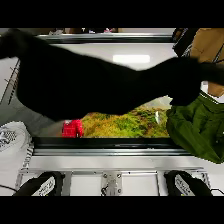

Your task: Fold the clothes and pants, and hang the long-sleeved shirts on hangers.

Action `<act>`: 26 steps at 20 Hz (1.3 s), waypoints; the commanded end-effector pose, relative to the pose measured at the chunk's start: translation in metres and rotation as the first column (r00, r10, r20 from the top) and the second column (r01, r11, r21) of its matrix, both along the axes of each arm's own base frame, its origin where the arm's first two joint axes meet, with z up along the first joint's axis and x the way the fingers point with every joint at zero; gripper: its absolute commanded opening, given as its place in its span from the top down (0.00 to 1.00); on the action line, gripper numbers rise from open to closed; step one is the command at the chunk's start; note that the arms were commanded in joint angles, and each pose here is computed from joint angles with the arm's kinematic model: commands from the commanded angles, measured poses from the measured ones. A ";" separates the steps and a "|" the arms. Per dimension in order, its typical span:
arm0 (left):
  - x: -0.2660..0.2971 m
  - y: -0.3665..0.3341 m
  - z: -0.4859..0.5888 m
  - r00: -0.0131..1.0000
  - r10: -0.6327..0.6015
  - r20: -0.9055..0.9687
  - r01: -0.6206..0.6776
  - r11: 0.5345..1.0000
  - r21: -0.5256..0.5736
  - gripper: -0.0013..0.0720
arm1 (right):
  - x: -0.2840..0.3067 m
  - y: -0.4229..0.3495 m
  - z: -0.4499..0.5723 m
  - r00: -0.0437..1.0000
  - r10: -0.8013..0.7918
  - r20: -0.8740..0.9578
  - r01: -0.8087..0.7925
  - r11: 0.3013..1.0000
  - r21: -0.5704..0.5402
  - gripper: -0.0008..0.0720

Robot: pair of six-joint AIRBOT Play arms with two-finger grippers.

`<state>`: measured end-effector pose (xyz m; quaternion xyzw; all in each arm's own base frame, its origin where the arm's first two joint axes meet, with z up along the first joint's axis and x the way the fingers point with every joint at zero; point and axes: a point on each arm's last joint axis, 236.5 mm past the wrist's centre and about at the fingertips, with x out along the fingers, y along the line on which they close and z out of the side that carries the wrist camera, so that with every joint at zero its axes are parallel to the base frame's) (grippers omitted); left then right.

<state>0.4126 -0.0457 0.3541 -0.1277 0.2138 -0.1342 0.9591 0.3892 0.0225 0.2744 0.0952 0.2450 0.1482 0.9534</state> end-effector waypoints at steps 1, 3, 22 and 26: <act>-0.080 -0.008 0.121 0.950 0.007 0.311 -0.019 0.999 0.038 0.97 | -0.067 0.011 0.130 0.941 -0.053 0.335 0.066 0.997 -0.029 0.97; -0.111 -0.010 0.152 0.913 0.014 0.407 -0.032 0.999 0.038 0.97 | -0.096 0.014 0.170 0.887 -0.092 0.453 0.100 0.995 0.006 0.97; 0.081 0.009 -0.176 0.912 -0.033 -0.408 0.011 0.998 -0.056 0.97 | 0.022 0.008 -0.099 0.895 -0.055 -0.443 0.063 0.998 0.005 0.97; 0.083 0.007 -0.244 0.817 -0.065 -0.573 0.025 0.997 -0.078 0.97 | 0.060 0.050 -0.150 0.882 0.011 -0.472 -0.027 0.999 -0.027 0.97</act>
